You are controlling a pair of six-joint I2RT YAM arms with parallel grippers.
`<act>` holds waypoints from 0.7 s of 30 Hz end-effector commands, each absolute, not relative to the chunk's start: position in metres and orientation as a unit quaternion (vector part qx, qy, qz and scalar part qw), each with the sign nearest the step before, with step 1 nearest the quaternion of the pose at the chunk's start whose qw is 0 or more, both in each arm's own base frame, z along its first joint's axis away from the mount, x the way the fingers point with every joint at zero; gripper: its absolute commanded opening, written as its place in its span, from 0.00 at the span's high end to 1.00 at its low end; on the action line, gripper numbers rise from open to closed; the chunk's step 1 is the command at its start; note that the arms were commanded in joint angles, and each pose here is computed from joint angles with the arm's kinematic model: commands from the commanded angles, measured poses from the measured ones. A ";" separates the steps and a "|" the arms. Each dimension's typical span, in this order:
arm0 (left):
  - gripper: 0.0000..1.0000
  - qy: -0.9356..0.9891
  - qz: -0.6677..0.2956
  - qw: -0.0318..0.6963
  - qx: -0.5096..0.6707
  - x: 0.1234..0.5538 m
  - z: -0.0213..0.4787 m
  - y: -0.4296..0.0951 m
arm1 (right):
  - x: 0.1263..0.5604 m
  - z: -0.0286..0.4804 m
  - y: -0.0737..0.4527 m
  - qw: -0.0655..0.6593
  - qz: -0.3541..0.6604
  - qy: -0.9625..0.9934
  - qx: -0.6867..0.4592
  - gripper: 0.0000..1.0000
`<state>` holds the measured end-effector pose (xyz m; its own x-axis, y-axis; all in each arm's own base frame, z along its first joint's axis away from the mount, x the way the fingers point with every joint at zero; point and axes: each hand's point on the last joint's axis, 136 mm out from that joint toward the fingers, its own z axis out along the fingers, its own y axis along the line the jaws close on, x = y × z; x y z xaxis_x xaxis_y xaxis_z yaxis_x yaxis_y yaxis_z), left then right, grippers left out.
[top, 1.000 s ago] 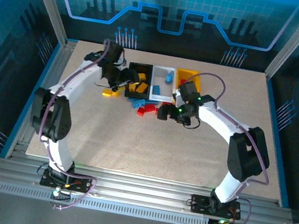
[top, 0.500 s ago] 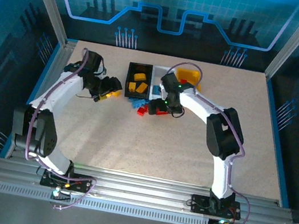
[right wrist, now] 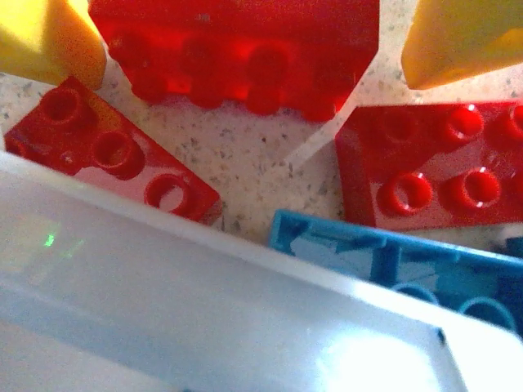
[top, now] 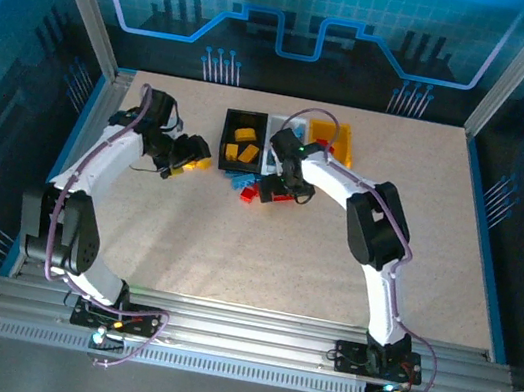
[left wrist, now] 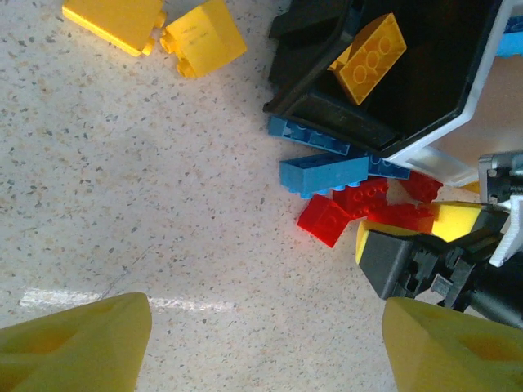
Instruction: Sort the legos into containers by color
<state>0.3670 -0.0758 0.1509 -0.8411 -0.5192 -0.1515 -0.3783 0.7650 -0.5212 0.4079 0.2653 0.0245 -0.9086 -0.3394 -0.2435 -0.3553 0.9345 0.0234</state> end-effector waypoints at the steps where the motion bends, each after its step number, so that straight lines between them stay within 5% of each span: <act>1: 0.25 0.930 -0.248 0.137 -0.235 0.356 0.154 -0.074 | 0.411 0.017 0.266 0.113 0.008 0.977 -0.180 0.09; 9: 0.24 0.928 -0.248 0.136 -0.242 0.351 0.152 -0.070 | 0.417 0.018 0.260 0.115 -0.014 0.980 -0.164 0.29; 21: 0.24 0.924 -0.252 0.141 -0.250 0.356 0.147 -0.071 | 0.388 0.053 0.248 0.130 0.027 0.982 -0.131 0.44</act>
<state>0.3572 -0.0711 0.1434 -0.8369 -0.5326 -0.1262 -0.4042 0.7568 -0.5137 0.3937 0.2471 0.0241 -0.9317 -0.2931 -0.2146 -0.2944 0.9553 -0.0266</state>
